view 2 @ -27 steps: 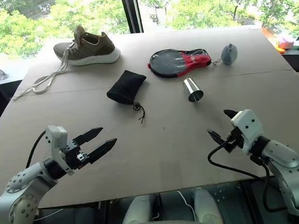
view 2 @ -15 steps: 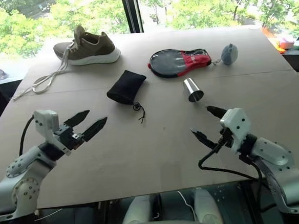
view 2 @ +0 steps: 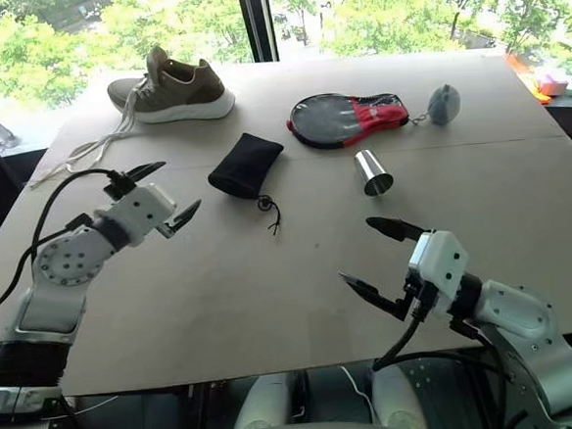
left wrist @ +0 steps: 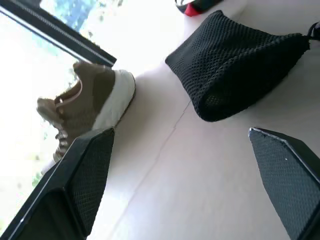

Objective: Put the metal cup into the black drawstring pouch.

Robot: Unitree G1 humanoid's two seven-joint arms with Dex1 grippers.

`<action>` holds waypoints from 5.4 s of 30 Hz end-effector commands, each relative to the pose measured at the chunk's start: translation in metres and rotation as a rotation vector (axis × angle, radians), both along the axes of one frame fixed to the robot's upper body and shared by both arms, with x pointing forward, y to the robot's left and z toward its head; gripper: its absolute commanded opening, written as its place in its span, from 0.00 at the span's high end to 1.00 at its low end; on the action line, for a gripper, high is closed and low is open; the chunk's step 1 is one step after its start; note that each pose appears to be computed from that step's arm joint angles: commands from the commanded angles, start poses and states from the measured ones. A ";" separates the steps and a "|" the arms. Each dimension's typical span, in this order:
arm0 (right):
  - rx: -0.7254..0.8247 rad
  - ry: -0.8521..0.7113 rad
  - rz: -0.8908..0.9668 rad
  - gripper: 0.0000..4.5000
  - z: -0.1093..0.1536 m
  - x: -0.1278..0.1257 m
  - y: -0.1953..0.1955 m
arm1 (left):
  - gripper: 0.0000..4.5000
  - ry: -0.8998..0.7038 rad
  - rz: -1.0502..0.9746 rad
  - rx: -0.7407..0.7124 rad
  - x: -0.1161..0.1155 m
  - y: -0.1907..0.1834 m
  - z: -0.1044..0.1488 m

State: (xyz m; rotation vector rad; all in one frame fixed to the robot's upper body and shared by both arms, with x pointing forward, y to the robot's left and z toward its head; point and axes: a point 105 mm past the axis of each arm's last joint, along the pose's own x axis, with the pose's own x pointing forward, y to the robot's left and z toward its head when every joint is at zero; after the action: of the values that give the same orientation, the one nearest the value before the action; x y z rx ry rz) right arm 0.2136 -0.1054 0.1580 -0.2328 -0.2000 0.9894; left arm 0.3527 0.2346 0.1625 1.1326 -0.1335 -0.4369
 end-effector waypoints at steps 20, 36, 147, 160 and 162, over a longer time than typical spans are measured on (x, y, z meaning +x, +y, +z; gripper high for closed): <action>0.104 -0.087 -0.101 0.00 0.020 -0.003 -0.001 | 0.01 -0.211 -0.147 0.422 0.051 -0.039 0.004; 0.073 -0.054 -0.161 0.00 0.011 0.003 -0.004 | 0.96 0.064 -0.169 0.433 0.064 -0.044 -0.012; -0.048 -0.005 -0.167 0.99 -0.028 0.119 0.090 | 1.00 1.310 -0.082 -1.005 0.006 -0.176 0.039; -0.137 -0.115 -0.008 0.99 -0.030 0.112 0.120 | 1.00 1.297 -0.155 -1.065 0.001 -0.185 0.055; -0.156 -0.150 -0.018 0.99 -0.028 0.117 0.116 | 1.00 1.295 -0.157 -1.070 0.002 -0.185 0.057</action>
State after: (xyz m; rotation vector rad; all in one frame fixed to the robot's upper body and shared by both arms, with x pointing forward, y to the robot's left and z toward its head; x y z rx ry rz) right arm 0.3310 0.0077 0.1174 -0.4148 -0.1870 0.9542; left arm 0.3552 0.0586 0.1961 -0.3359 0.7109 -0.9356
